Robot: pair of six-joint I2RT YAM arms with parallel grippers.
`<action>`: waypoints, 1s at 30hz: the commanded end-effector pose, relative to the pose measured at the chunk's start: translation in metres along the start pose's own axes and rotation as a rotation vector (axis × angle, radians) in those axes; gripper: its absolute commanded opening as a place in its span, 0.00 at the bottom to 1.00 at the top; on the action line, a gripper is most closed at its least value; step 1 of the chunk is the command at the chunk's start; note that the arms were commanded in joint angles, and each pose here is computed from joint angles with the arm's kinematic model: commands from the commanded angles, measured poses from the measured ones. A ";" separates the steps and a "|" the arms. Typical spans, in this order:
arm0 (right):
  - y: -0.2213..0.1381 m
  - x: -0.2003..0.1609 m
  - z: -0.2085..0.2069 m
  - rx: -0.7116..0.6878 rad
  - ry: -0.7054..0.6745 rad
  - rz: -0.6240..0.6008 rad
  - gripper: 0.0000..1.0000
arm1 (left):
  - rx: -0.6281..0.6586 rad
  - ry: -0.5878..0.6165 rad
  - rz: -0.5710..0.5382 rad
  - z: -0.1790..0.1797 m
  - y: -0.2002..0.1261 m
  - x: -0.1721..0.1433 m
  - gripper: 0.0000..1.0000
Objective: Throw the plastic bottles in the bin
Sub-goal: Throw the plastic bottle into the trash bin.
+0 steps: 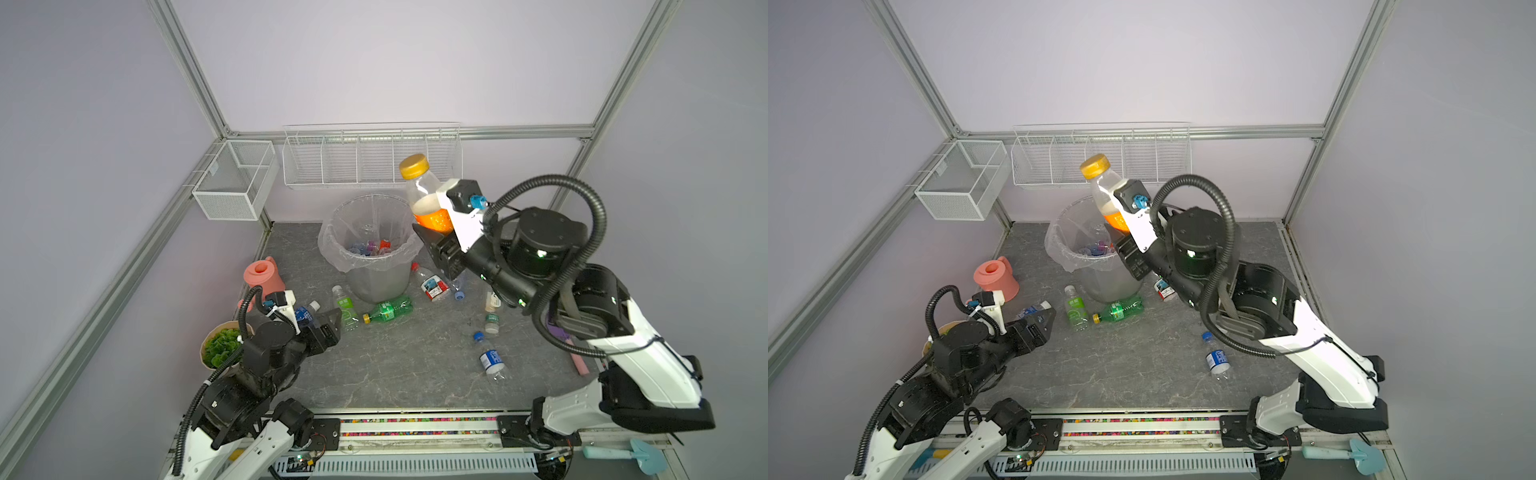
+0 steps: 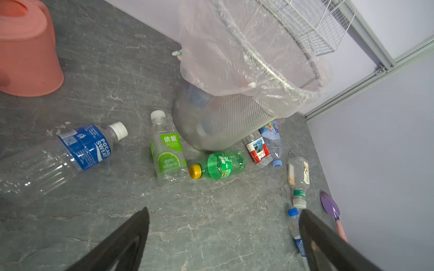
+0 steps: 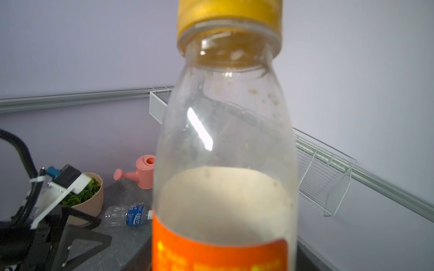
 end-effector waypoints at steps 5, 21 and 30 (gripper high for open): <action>0.079 -0.045 -0.006 0.053 0.068 0.204 0.45 | -0.032 -0.028 0.004 0.000 -0.005 -0.006 0.98; 0.108 -0.084 -0.037 -0.026 0.126 0.378 0.89 | -0.032 0.004 -0.005 -0.002 -0.011 0.000 0.98; 0.057 -0.055 -0.038 -0.016 0.119 0.289 0.89 | -0.056 0.039 0.011 -0.010 -0.006 0.004 0.98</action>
Point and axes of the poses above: each gripper's point midway between its finger pads, its own y axis out along the fingers, its own z axis along the line the jaws close on, x = y × z, the point moved 3 cm from there along -y, back along the fingers, and after that the axes turned 13 degrees about y, right-handed, at the moved point
